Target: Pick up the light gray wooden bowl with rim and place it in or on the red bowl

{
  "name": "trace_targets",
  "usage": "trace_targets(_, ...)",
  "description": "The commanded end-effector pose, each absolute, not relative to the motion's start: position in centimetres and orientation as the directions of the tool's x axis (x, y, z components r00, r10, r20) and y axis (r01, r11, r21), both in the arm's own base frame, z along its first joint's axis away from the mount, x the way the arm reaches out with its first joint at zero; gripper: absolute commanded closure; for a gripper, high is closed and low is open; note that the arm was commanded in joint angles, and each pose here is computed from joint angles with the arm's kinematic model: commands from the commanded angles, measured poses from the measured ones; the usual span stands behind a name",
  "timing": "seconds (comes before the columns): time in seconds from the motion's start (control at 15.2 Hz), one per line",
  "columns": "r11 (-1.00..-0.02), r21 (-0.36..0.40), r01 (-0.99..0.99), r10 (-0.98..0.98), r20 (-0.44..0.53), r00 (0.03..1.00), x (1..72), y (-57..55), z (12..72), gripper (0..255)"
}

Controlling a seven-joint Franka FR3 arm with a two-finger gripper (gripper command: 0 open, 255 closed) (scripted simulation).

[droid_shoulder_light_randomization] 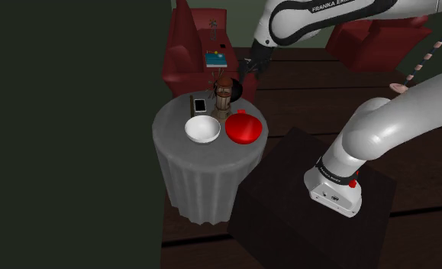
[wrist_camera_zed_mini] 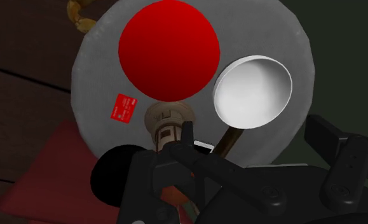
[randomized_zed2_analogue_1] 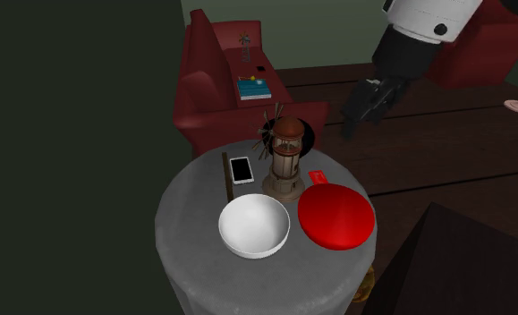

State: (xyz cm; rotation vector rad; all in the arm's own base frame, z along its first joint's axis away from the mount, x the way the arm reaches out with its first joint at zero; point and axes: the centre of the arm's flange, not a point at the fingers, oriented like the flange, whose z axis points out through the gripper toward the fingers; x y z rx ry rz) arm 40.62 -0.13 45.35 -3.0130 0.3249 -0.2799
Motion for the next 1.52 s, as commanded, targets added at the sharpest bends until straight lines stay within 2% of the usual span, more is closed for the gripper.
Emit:
trace_targets(0.0, -0.972, -0.117, -0.204, -0.222, 0.172, 0.96, 41.8, 0.0, 42.8, 0)
trace_targets(1.45, -0.966, -0.117, -0.229, -0.246, 0.157, 0.957, 54.4, 0.9, 16.7, 0)
